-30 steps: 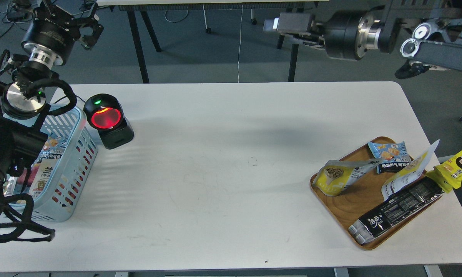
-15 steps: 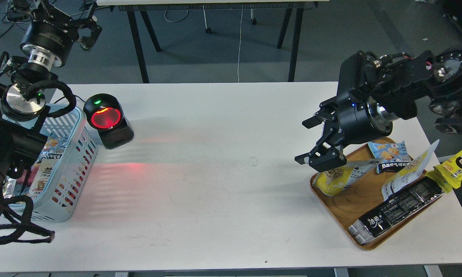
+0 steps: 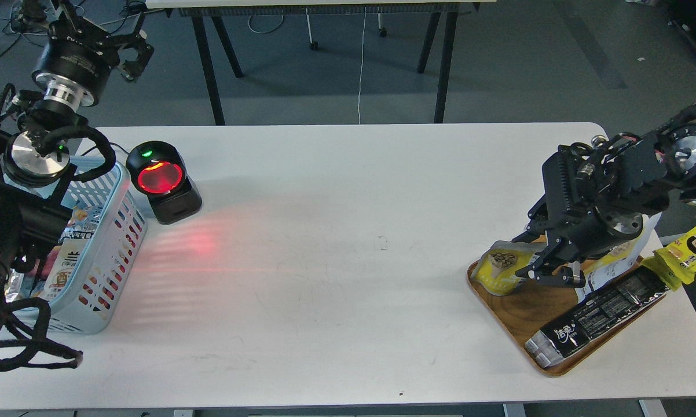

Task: Scan snack and place in basket
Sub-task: 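Lower the right gripper and grasp the yellow snack pouch on the tray, then lift the yellow pouch and carry it toward the scanner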

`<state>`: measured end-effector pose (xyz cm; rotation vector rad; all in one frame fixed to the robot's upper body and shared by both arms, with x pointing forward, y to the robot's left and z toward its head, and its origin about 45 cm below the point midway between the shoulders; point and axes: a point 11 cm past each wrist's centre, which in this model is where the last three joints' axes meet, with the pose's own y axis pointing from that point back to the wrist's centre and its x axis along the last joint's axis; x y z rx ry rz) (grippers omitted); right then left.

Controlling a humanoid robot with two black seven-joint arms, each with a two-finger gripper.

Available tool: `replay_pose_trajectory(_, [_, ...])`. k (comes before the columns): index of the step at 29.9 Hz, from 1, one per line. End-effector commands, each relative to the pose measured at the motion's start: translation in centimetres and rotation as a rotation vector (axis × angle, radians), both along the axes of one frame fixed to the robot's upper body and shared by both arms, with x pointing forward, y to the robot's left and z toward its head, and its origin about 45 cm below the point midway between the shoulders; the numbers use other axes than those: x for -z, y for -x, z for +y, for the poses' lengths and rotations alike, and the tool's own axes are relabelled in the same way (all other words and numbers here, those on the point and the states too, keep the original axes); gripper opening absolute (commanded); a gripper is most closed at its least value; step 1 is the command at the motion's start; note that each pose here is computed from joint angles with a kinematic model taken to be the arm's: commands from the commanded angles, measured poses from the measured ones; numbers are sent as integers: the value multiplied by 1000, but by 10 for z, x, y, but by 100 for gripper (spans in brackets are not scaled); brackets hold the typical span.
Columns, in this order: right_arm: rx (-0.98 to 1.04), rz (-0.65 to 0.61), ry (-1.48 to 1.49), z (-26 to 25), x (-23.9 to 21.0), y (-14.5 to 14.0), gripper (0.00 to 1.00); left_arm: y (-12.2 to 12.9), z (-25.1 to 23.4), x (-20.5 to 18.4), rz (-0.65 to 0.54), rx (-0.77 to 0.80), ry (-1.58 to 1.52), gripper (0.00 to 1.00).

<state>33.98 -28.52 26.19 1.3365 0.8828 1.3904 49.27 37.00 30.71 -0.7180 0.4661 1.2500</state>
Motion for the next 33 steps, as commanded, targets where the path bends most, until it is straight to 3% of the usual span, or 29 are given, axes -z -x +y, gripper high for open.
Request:
replay_pose_trajectory(1, [-4, -8, 11, 0, 4, -6, 18, 0, 0, 0, 0, 0, 2, 99])
replay_pose_trajectory(5, [-7, -1, -3, 5, 8, -5, 0, 0, 3, -1, -1, -6, -2, 99])
replay_pose_trajectory(13, [-19, -23, -59, 21, 0, -10, 0, 0, 3, -1, -1, -6, -3, 99])
replay_pose_trajectory(24, [-59, -205, -223, 86, -82, -43, 0, 2, 11, -4, -4, -18, -11, 99])
replay_pose_trajectory(33, [-113, -197, -299, 172, -72, -60, 0, 2, 10, -2, 0, -15, -14, 99])
